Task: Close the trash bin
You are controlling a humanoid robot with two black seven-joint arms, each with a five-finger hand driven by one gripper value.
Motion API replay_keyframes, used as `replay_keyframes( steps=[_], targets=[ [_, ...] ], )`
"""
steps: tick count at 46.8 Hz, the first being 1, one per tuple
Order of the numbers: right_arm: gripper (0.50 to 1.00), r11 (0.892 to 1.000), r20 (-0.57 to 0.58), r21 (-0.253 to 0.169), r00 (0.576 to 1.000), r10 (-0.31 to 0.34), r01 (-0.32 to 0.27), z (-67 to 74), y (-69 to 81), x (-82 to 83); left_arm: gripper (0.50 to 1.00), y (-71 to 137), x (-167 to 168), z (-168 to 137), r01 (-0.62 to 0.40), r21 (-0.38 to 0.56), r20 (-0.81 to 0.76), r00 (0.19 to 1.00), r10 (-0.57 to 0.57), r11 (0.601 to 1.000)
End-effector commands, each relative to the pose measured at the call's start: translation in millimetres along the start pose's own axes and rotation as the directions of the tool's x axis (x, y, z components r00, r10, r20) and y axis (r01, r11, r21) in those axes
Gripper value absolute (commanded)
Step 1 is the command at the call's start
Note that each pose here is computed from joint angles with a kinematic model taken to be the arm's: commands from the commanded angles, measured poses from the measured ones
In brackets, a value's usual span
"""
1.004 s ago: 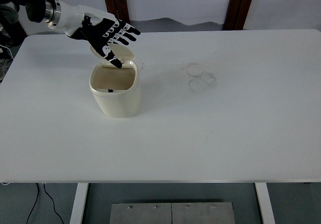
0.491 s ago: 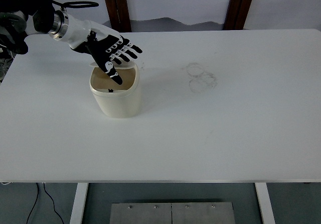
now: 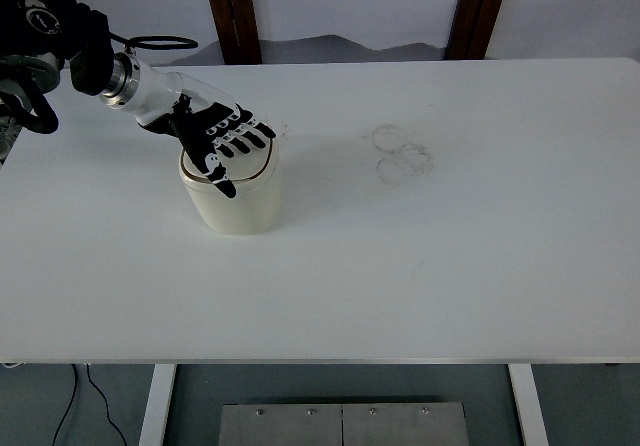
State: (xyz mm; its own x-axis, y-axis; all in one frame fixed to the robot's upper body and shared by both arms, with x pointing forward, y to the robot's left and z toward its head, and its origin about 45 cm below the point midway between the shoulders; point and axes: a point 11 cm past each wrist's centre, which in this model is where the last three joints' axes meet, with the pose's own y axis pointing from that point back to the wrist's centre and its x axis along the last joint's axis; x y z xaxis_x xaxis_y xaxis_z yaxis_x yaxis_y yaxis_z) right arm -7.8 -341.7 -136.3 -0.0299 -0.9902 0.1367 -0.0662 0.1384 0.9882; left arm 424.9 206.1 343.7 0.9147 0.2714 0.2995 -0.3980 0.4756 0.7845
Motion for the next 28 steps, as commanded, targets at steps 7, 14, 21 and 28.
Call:
replay_keyframes(
  steps=[7,14,21,28],
  targets=[
    [0.993,1.000,0.000,-0.002,1.000,0.000,0.000,0.2,0.0,0.0,1.000,-4.8,-5.9,-3.7,0.010,0.010,-0.003,1.000,-0.010,1.000],
    [0.993,1.000,0.000,0.000,1.000,0.000,0.000,0.0,0.0,0.0,1.000,-8.2,-7.2,-8.3,0.006,0.015,-0.015,1.000,-0.006,1.000],
    [0.993,1.000,-0.001,0.000,1.000,0.000,0.000,0.0,0.0,0.0,1.000,-4.9,-2.8,-7.1,-0.011,0.009,-0.019,1.000,0.011,1.000],
    [0.993,1.000,0.000,0.000,1.000,0.000,0.000,0.0,0.0,0.0,1.000,3.0,8.8,-2.3,-0.048,-0.019,-0.042,0.998,0.047,0.999]
  ],
)
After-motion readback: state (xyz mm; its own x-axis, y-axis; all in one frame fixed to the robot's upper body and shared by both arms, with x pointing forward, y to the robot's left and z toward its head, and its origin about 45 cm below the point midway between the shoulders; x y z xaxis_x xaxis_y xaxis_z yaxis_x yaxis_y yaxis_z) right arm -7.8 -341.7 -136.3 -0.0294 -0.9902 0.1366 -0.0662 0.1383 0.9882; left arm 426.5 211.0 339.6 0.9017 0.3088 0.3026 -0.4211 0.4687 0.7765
